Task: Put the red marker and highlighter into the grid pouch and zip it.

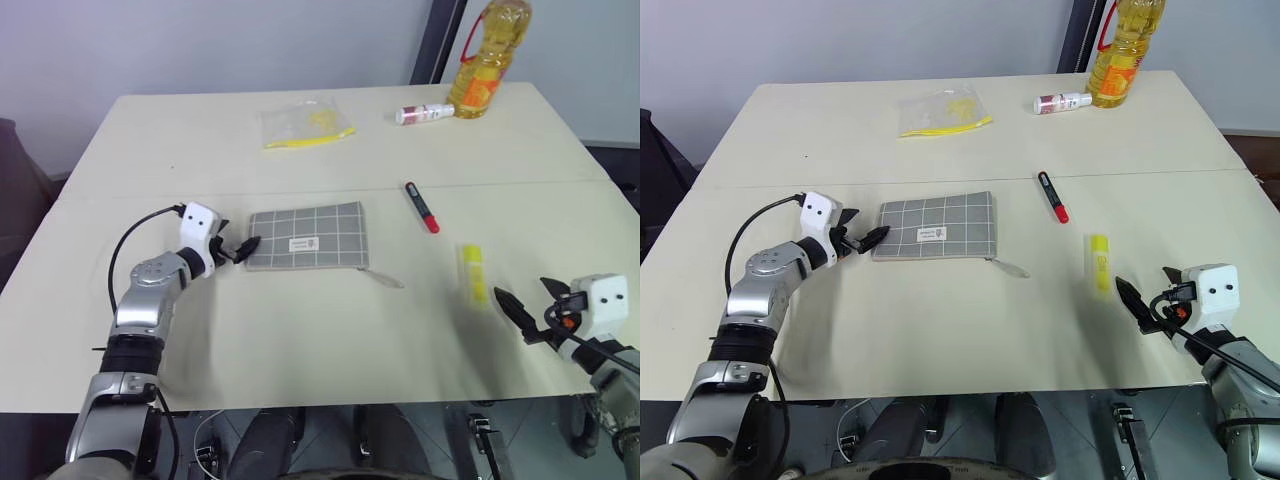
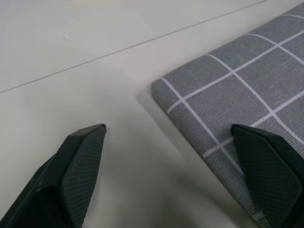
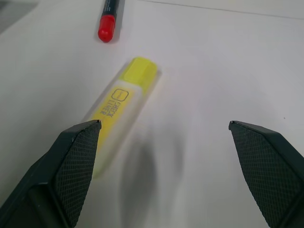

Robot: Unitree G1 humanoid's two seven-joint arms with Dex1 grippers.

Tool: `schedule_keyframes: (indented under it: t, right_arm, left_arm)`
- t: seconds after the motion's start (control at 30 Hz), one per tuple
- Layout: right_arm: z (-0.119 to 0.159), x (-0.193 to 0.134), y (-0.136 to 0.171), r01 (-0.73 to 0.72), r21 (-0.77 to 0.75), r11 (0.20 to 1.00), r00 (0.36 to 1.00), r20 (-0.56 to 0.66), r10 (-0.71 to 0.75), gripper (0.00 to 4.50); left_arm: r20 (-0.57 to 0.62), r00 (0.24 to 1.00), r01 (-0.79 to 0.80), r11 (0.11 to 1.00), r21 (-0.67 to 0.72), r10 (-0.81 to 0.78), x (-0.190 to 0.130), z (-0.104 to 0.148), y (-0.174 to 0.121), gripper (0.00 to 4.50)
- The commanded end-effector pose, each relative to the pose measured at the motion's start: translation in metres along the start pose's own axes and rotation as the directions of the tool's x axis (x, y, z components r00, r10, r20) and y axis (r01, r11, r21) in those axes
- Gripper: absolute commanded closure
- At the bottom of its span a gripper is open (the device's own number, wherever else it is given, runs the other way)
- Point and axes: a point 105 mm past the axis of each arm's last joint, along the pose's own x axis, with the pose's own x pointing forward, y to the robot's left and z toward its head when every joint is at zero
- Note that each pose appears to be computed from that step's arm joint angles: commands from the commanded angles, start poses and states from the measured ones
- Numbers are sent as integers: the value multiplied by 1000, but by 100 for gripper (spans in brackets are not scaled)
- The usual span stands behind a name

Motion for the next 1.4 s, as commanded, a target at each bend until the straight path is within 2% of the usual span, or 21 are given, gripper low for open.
schedule_keyframes:
  t: [0.03,0.27,0.5,0.67,0.83,0.93,1.13,1.4]
  right_arm:
    - [10,-1,-3,14,-11,1000,999,46,-13,0]
    - [13,4,-2,0,-19,1000,999,50,1,0]
    - [41,30,15,-96,-72,993,989,103,103,0]
    - [62,57,46,-219,-121,968,963,133,234,0]
    - [77,82,96,-376,-171,911,907,133,400,0]
    - [73,94,120,-432,-179,884,887,92,453,133]
    - [72,117,147,-427,-179,886,894,59,443,443]
    - [69,153,152,-284,-218,934,957,1,291,448]
  left_arm:
    - [43,999,-9,1000,25,8,0,14,3,5]
    - [56,998,-30,999,12,30,-4,16,8,5]
    - [53,995,-86,996,36,84,-18,15,22,5]
    - [53,990,-131,990,55,128,-35,12,31,5]
    - [32,993,-114,990,82,112,-60,1,23,5]
    - [14,994,-107,983,149,106,-70,1,23,0]
    - [-35,998,-32,956,290,43,-75,-2,22,0]
    - [-155,980,182,862,473,-122,-64,-12,22,0]
